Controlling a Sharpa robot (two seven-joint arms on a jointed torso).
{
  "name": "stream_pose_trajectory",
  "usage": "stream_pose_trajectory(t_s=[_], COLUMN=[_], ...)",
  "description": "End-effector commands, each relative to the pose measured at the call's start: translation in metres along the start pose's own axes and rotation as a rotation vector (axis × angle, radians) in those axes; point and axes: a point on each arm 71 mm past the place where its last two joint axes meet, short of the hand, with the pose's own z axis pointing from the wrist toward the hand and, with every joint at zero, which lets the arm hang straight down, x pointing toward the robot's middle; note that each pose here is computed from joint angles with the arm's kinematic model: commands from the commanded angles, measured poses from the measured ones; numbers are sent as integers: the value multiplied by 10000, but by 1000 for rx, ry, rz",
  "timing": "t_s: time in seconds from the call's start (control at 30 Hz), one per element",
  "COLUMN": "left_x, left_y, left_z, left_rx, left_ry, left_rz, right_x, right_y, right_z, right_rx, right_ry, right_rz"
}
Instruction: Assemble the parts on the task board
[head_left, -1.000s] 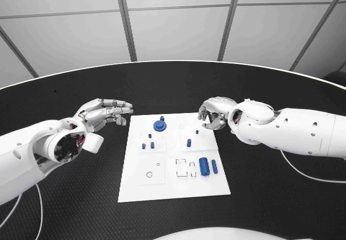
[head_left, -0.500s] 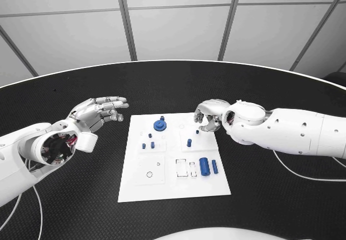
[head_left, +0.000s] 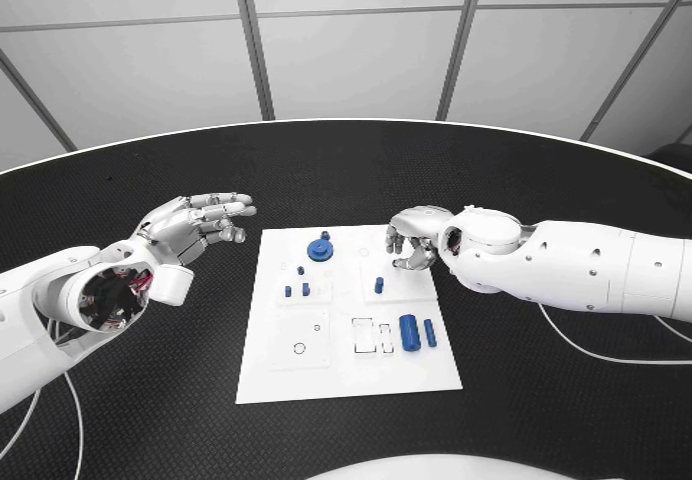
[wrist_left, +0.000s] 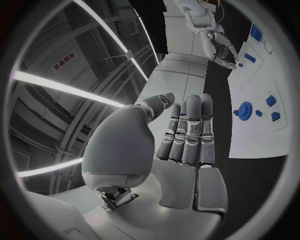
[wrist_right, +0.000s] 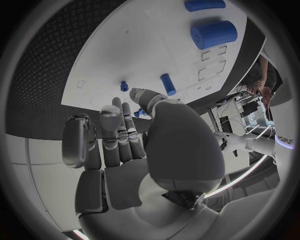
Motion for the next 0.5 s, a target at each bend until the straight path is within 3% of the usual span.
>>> stream_pose_trajectory(t_s=[0.03, 0.5], left_x=[-4, -25], left_y=[0, 1], left_z=[-4, -18], left_rx=[-1, -7], left_ry=[0, -5], left_rz=[0, 1], right_x=[18, 92], right_y=[-1, 7], right_z=[8, 30], right_rx=[2, 3], right_ry=[7, 28], right_rz=[-1, -1])
